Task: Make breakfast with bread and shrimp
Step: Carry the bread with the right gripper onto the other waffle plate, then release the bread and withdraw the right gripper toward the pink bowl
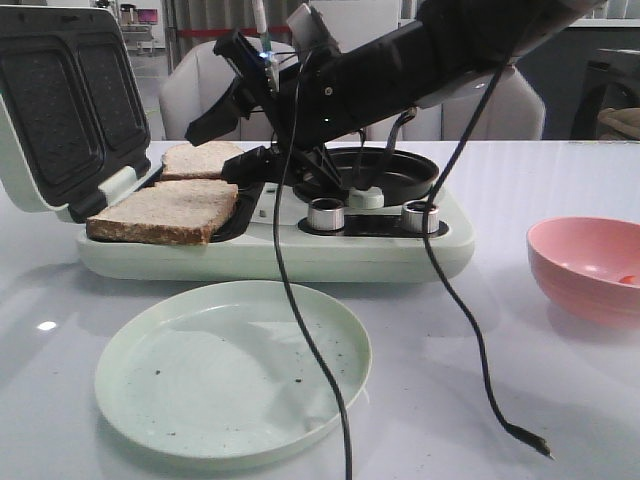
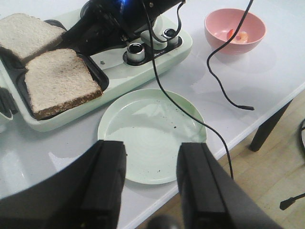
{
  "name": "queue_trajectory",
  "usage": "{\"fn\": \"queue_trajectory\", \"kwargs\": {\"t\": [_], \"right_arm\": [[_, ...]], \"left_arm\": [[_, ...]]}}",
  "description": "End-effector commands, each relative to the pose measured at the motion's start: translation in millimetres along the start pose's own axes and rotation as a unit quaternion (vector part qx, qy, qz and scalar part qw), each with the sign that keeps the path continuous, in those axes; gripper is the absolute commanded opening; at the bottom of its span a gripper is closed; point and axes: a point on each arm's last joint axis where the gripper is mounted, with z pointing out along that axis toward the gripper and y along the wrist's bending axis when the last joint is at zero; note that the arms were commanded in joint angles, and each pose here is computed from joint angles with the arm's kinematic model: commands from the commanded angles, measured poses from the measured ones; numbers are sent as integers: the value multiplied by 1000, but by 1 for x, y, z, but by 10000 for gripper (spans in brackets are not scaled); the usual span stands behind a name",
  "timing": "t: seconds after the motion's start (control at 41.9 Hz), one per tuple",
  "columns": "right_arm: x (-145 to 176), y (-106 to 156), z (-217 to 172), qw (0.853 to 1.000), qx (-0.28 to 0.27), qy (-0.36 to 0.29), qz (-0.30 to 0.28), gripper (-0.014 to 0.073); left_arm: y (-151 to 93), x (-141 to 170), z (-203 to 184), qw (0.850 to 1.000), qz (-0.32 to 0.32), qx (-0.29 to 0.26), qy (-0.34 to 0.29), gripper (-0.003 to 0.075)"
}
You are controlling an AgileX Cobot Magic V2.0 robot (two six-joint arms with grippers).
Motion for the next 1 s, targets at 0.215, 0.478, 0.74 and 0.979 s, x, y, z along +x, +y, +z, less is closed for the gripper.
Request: {"fn": "queue_trajectory", "kwargs": {"t": [0.215, 0.478, 0.74, 0.979], "right_arm": [[-36, 92, -96, 980, 39, -40, -192, 392], [-21, 132, -174, 949, 174, -18, -264, 392], [28, 118, -225, 922, 284, -7, -262, 392], [85, 98, -248, 920, 295, -2, -256, 392]], "left_arm": [[-2, -14, -6, 999, 6, 13, -51, 328], [-2, -14, -6, 999, 6, 13, -51, 328], [-2, -14, -6, 999, 6, 13, -51, 328], [-2, -14, -6, 999, 7, 12, -52, 328]]}}
